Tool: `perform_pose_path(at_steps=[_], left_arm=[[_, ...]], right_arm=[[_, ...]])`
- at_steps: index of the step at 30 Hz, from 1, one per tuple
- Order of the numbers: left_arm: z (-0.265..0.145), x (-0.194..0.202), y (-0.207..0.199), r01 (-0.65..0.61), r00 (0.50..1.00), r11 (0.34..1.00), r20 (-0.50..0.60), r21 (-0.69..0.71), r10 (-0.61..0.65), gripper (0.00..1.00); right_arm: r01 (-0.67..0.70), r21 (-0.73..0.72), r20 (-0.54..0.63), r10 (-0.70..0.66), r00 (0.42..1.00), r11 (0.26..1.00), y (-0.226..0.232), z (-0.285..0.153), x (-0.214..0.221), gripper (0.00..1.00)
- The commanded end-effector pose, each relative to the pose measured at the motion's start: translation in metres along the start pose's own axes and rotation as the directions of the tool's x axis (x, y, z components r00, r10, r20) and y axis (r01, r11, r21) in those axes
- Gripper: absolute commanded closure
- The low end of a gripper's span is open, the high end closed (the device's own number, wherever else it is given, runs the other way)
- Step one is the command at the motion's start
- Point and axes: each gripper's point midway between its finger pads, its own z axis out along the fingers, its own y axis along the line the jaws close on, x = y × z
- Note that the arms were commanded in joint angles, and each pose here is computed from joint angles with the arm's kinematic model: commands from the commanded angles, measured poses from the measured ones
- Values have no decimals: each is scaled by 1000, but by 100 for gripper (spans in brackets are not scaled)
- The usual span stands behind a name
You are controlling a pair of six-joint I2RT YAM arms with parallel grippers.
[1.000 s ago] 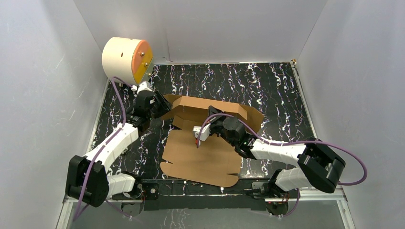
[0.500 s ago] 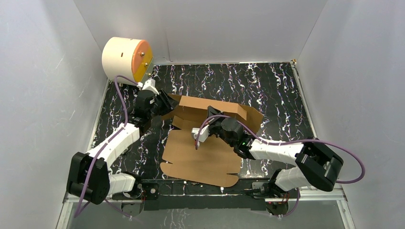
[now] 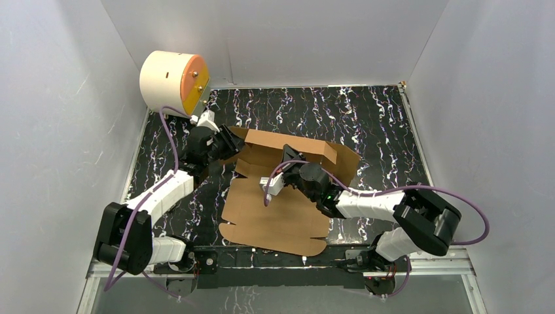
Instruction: Fold the paper box
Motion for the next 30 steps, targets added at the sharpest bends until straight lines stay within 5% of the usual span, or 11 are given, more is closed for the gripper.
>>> perform_pose_path(at_steps=[1,18,30], left_arm=[[-6,3,-6,-25,1000,999,18,47,25,63],[-32,18,83,-31,990,958,123,-283,68,52],[-3,47,97,-47,998,963,27,-265,56,43]], right_arm=[[39,-26,72,-37,997,999,5,9,-23,100],[81,-51,48,-79,996,995,12,3,-19,100],[83,-58,54,-80,995,995,14,6,-21,100]])
